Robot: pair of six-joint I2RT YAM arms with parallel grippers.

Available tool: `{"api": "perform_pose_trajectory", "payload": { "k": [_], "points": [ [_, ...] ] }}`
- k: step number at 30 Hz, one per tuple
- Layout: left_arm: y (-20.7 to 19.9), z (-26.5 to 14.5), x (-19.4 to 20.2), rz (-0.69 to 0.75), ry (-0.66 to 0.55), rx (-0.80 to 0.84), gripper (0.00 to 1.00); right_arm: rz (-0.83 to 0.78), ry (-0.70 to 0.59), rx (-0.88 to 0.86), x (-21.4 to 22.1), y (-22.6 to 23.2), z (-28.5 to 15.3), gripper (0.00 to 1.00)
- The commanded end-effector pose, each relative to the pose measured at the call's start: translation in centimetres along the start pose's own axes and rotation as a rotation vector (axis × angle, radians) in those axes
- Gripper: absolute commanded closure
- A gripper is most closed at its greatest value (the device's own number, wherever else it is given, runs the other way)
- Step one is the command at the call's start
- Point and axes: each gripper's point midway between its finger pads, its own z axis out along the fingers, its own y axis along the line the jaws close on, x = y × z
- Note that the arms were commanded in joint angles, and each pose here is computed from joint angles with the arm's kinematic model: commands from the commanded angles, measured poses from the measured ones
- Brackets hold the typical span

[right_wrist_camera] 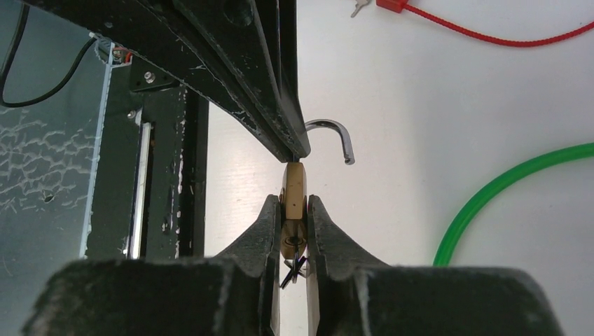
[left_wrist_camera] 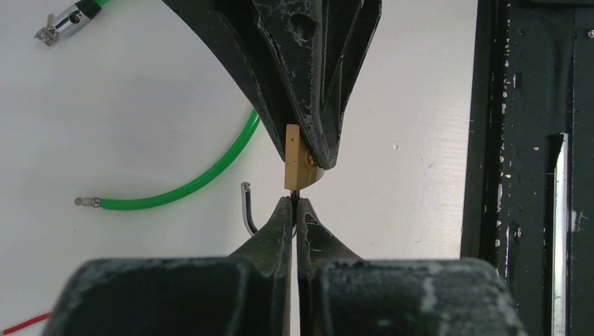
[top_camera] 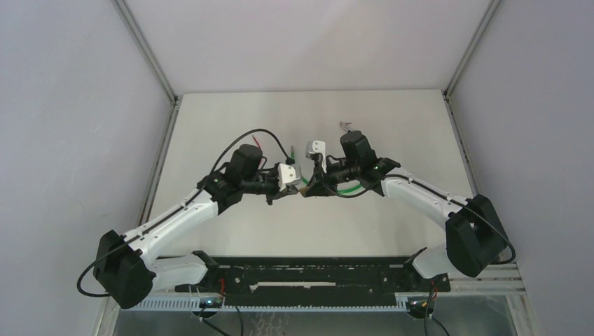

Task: Lock with the key
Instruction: Pick up the lock from the center of the board.

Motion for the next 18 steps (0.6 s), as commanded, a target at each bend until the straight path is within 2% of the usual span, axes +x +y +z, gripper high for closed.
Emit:
{"api": "perform_pose_trajectory", "payload": {
  "k": [1,3,5,6,8,10,13,18],
  "points": [
    [0.7,-1.0,-3.6,0.068,-0.095,-0.031,0.95,-0.066,-0.055,-0.026,-2.6,0.6,-0.9,1.0],
    [0.6,-1.1,-3.8,0.076,-0.103,-0.028,0.85,-0.069,-0.076,-0.026,-3.1,0.5,-1.7,1.0],
    [0.6,-1.3,-4.2,0.098,-0.115,-0.026,0.68,-0.073,-0.1,-0.032,-3.7,0.5,-2.7,1.0],
    [0.7,-1.5,-4.4,0.119,-0.117,-0.028,0.64,-0.073,-0.11,-0.032,-3.9,0.5,-3.2,1.0],
    [0.9,-1.9,-5.0,0.17,-0.113,-0.033,0.48,-0.062,-0.126,-0.04,-4.3,0.6,-4.4,1.0],
    [1.3,-2.5,-5.5,0.212,-0.087,-0.035,0.39,-0.046,-0.153,-0.048,-4.9,0.6,-5.8,1.0],
    [1.8,-3.2,-6.4,0.254,-0.06,-0.038,0.31,-0.009,-0.195,-0.054,-5.6,0.5,-7.7,1.0],
    [2.3,-3.2,-8.6,0.263,-0.087,-0.013,0.26,-0.001,-0.243,-0.06,-7.0,1.3,-9.8,1.0]
  ]
}}
